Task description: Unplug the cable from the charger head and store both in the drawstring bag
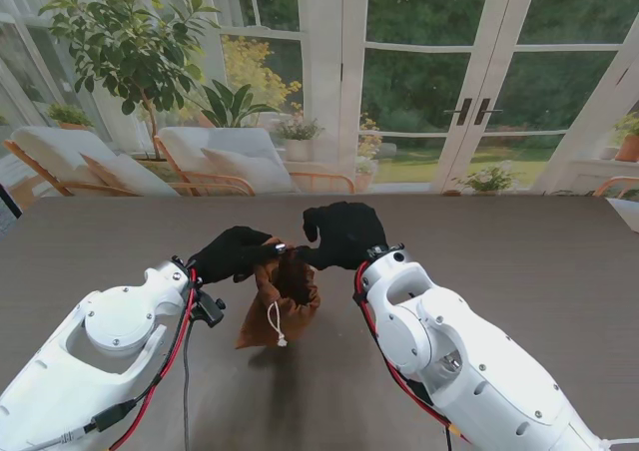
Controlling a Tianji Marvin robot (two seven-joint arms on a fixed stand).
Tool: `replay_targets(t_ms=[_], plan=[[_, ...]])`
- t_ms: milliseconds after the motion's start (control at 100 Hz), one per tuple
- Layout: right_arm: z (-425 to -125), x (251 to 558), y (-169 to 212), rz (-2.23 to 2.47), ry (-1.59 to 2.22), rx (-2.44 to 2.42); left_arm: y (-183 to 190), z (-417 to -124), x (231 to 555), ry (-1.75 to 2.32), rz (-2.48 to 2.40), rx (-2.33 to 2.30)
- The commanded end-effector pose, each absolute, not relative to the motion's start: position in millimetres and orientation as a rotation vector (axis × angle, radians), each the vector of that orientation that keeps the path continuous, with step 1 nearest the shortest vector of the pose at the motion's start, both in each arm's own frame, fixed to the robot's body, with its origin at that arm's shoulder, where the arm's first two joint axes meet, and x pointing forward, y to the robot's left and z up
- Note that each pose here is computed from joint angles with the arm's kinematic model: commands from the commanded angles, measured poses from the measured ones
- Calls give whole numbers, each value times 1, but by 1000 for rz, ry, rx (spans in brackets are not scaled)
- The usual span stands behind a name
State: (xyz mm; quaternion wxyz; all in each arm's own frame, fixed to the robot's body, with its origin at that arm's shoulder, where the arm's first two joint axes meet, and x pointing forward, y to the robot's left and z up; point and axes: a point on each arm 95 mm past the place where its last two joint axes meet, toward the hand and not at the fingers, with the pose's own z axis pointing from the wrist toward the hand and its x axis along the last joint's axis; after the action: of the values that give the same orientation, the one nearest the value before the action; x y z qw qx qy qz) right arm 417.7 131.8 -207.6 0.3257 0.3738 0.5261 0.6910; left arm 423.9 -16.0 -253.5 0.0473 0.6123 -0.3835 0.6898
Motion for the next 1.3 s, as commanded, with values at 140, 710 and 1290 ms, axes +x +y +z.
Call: replay_targets(t_ms=[140, 710, 1290], plan=[[-207, 428, 125, 1774, 1414, 1022, -19, -242, 424, -1253, 2118, 1792], [-201, 439, 111, 1810, 1480, 1011, -21, -230, 430, -1405, 2146, 1639], [-208, 434, 102, 1853, 1471, 1048, -19, -225, 434, -1464, 2131, 1532]])
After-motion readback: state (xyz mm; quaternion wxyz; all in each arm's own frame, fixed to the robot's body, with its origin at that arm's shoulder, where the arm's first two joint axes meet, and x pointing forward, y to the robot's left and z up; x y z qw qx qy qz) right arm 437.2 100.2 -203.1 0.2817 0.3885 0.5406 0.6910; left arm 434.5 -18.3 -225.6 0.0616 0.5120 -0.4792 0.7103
